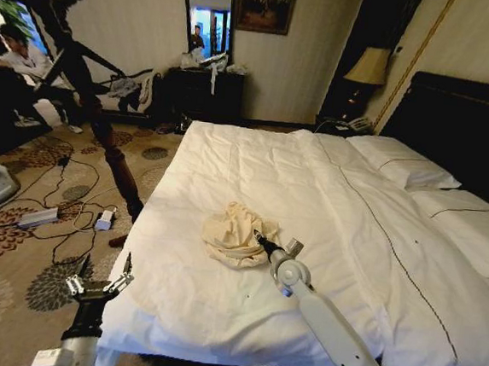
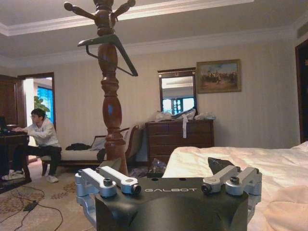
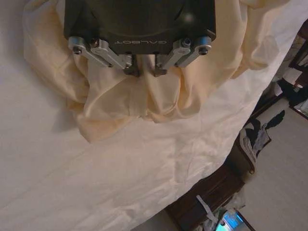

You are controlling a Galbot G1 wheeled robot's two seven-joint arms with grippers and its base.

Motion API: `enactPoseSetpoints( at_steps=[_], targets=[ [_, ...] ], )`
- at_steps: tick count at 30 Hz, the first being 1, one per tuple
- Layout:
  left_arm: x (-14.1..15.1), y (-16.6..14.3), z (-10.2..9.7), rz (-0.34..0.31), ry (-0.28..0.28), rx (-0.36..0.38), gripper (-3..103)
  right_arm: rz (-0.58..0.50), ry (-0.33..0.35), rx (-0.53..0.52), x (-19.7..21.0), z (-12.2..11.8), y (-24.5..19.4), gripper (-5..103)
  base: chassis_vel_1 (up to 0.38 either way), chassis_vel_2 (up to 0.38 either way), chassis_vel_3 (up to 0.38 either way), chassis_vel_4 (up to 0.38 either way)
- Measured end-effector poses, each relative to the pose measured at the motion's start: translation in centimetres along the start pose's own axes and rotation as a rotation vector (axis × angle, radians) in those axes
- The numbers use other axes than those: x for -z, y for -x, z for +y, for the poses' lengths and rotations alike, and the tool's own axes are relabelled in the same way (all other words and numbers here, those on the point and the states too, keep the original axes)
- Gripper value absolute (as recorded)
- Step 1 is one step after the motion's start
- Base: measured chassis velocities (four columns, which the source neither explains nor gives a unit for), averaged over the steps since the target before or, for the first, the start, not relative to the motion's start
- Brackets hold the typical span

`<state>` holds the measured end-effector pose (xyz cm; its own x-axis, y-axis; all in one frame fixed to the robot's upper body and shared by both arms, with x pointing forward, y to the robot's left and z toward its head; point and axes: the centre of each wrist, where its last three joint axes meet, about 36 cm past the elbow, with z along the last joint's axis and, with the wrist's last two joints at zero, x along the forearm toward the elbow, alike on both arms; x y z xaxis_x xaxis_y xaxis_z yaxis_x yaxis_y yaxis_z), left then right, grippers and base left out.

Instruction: Pick up the clothes from the bed and hang them on the clothes hanger.

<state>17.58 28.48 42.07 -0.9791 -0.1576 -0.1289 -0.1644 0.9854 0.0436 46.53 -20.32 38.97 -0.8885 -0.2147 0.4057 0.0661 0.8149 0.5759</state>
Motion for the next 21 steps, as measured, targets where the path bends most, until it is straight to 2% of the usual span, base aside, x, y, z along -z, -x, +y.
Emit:
enactPoseSetpoints(
  at_steps=[3,11,14,15,16,19,21],
  targets=[
    [-0.2,0.0,-0.1,0.004,-0.001,0.006,100,-0.035,0.002,0.051,0.1,-0.7,-1.0,1,0.000,0.000,0.000,0.000],
    [-0.4,0.3,-0.2,0.000,-0.012,0.018,100,-0.120,-0.018,0.176,2.0,-1.3,-4.4,0,0.000,0.000,0.000,0.000],
    [-0.4,0.4,-0.2,-0.002,-0.019,0.022,100,-0.231,0.037,0.313,5.7,0.2,-7.0,0,0.000,0.000,0.000,0.000],
    [-0.4,0.4,-0.1,-0.003,-0.024,0.026,100,-0.314,0.060,0.435,8.3,1.6,-9.2,0,0.000,0.000,0.000,0.000],
    [-0.4,0.4,-0.1,-0.003,-0.024,0.026,100,-0.314,0.060,0.435,8.3,1.6,-9.2,0,0.000,0.000,0.000,0.000],
    [-0.6,0.4,-0.1,0.000,-0.030,0.028,100,-0.398,0.072,0.634,11.4,4.0,-13.4,0,0.000,0.000,0.000,0.000],
    [-0.7,0.4,-0.2,0.000,-0.031,0.027,100,-0.405,0.069,0.670,11.7,4.4,-14.3,0,0.000,0.000,0.000,0.000]
  ],
)
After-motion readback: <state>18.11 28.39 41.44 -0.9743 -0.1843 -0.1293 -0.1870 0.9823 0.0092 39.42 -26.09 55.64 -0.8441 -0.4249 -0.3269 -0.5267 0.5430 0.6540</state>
